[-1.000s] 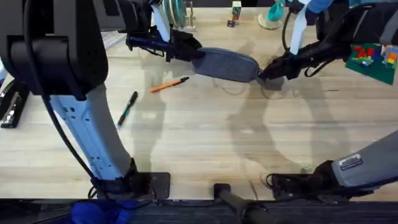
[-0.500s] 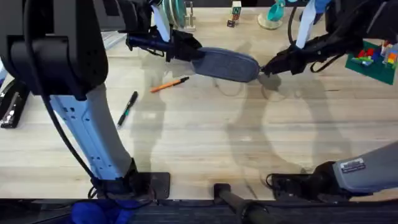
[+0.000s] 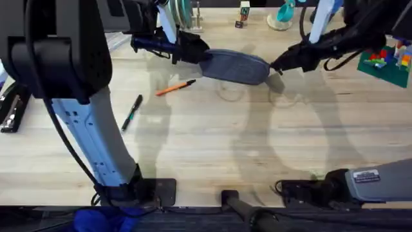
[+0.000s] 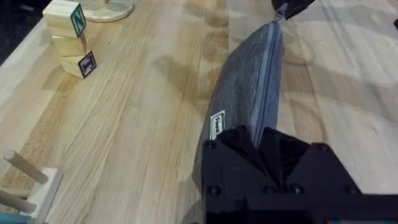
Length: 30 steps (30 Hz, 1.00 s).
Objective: Unzip the bag, pick up the pens from the table one at a time and place them inside, then zip the bag closed.
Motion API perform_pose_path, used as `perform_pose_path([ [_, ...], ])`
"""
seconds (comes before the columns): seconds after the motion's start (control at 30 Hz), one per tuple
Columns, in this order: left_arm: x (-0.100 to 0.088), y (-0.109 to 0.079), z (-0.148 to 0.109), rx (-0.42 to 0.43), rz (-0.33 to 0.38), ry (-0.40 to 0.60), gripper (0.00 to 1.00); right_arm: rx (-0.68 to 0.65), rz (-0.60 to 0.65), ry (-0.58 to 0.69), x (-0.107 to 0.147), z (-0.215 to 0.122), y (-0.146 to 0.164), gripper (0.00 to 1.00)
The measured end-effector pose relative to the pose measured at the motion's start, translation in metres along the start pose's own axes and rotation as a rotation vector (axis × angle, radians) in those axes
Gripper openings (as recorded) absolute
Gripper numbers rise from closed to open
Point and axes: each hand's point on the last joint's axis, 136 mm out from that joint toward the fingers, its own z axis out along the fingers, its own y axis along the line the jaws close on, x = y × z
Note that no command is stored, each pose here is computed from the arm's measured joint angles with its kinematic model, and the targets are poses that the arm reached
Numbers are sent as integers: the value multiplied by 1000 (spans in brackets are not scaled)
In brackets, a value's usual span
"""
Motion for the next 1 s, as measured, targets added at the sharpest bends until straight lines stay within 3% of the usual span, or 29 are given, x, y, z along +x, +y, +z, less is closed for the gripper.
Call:
perform_pose_path([
  [0.5, 0, 0, 0, 0, 2, 1, 40, -6, -74, -92, -50, 26, 25, 30],
  [1.0, 0, 0, 0, 0, 1, 1, 40, -21, -81, -130, -76, 44, 49, 30],
])
